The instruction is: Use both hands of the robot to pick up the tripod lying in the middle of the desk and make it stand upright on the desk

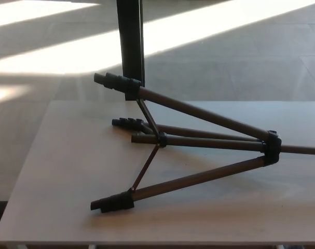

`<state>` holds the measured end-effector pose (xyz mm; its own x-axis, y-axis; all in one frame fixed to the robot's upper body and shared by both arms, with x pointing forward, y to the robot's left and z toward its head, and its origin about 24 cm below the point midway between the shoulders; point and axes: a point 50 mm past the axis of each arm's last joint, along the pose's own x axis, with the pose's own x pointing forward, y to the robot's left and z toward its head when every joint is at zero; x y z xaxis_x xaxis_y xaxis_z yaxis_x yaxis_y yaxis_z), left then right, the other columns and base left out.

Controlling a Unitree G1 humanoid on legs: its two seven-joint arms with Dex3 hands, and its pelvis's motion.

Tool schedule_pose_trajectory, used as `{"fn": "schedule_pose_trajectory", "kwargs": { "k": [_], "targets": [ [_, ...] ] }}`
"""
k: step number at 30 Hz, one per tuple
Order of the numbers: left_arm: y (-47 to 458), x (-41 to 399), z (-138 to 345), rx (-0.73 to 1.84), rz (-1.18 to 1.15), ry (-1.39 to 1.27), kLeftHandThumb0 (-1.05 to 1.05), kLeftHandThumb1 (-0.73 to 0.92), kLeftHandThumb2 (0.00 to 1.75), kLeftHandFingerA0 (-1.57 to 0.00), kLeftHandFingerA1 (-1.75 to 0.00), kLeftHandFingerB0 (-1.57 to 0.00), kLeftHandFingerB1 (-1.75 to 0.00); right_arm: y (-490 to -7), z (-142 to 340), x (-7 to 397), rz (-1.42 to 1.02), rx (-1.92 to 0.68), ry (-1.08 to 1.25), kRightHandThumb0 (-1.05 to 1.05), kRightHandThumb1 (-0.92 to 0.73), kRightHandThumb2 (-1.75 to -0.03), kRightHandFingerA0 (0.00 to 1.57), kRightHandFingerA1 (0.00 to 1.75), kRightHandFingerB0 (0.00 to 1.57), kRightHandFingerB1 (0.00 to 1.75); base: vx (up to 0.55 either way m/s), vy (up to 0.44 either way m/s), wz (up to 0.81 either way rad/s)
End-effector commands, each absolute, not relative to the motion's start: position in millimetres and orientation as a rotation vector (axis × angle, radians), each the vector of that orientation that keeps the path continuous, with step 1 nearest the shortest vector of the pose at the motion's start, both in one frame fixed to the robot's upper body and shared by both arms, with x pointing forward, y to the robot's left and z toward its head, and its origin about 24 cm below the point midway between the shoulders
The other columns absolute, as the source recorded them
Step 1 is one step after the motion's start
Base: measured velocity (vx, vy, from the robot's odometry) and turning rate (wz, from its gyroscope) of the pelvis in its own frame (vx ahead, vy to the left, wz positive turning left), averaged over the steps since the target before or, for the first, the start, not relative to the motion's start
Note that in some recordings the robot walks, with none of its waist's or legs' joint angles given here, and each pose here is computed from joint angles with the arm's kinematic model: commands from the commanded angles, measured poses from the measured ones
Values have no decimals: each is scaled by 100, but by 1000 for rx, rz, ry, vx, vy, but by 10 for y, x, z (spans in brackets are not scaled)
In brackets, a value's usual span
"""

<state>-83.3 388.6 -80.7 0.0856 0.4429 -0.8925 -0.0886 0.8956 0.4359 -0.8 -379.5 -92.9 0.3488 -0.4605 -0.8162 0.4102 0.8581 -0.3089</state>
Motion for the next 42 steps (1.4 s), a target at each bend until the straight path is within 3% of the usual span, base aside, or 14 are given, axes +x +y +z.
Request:
{"fn": "schedule_pose_trajectory", "kwargs": {
  "k": [1, 3, 4, 9, 11, 12, 13, 19, 33, 35, 36, 37, 41, 42],
  "targets": [
    [3998, -958, -636, 216, 444, 1344, -69, 69, 61, -36, -62, -45, -50, -3893, -832, -162, -551, 78, 1008, -68, -44, -86, 0, 49, 8, 30, 0, 0, 0],
    [4006, -930, -661, 188, 502, 1328, -70, 69, 61, -31, -63, -43, -48, -3921, -815, -151, -581, 102, 983, -75, -48, -86, 10, 55, 5, 30, 0, 0, 0],
    [4007, -916, -673, 199, 506, 1330, -79, 59, 100, -30, -64, -35, -57, -3948, -799, -137, -590, 120, 966, -74, -45, -89, 6, 55, 1, 28, 0, 0, 0],
    [4017, -903, -633, 86, 543, 1224, -74, 68, 60, -28, -72, -35, -53, -3985, -760, -141, -606, 114, 927, -77, -68, -61, 5, 53, 9, 24, 0, 0, 0],
    [4030, -894, -637, -76, 652, 1144, -71, 64, 57, -23, -70, -22, -53, -4045, -680, -122, -658, 158, 857, -80, -56, -93, 4, 53, 9, 30, 0, 0, 0],
    [4087, -847, -612, -181, 736, 1067, -73, 62, 61, -15, -68, -15, -55, -4108, -617, -88, -743, 207, 767, -39, -35, -98, 3, 52, 0, 49, 0, 0, 0],
    [4148, -804, -573, -230, 782, 1015, -75, 63, 58, -20, -72, -15, -55, -4147, -549, -56, -806, 243, 661, -81, -57, -94, 16, 55, 6, 40, 0, 0, 0],
    [4479, -302, -268, -268, 777, 703, -85, 49, 91, -17, -70, -5, -59, -4242, 41, 517, -829, 338, 220, -84, -55, -94, 19, 52, 7, 39, 0, 0, 0],
    [4348, 1503, 1725, 74, 472, -184, -90, 60, 59, -59, -67, -45, -57, -2932, 1292, 1717, -306, 420, -324, -73, -77, -64, 41, 55, 36, 33, 0, 0, 0],
    [4213, 1690, 1935, 128, 382, -268, -90, 44, 89, -61, -70, -45, -61, -2712, 1336, 1792, -261, 436, -353, -74, -77, -64, 41, 55, 38, 34, 0, 0, 0],
    [4120, 1763, 2035, 142, 357, -291, -94, 55, 57, -66, -65, -50, -56, -2622, 1351, 1833, -251, 455, -360, -74, -76, -63, 42, 57, 40, 35, 0, 0, 0],
    [4039, 1827, 2118, 185, 316, -307, -92, 42, 88, -60, -67, -47, -58, -2544, 1362, 1867, -237, 461, -368, -75, -76, -63, 40, 59, 40, 36, 0, 0, 0],
    [3730, 2012, 2387, 275, 185, -391, -95, 49, 73, -44, -62, -39, -48, -2343, 1318, 1965, -193, 518, -353, -75, -74, -62, 47, 64, 39, 37, 0, 0, 0],
    [3613, 2060, 2457, 306, 151, -413, -89, 63, 60, -41, -59, -36, -43, -2281, 1309, 1988, -187, 534, -343, -78, -61, -98, 46, 68, 30, 50, 0, 0, 0]
  ]
}}
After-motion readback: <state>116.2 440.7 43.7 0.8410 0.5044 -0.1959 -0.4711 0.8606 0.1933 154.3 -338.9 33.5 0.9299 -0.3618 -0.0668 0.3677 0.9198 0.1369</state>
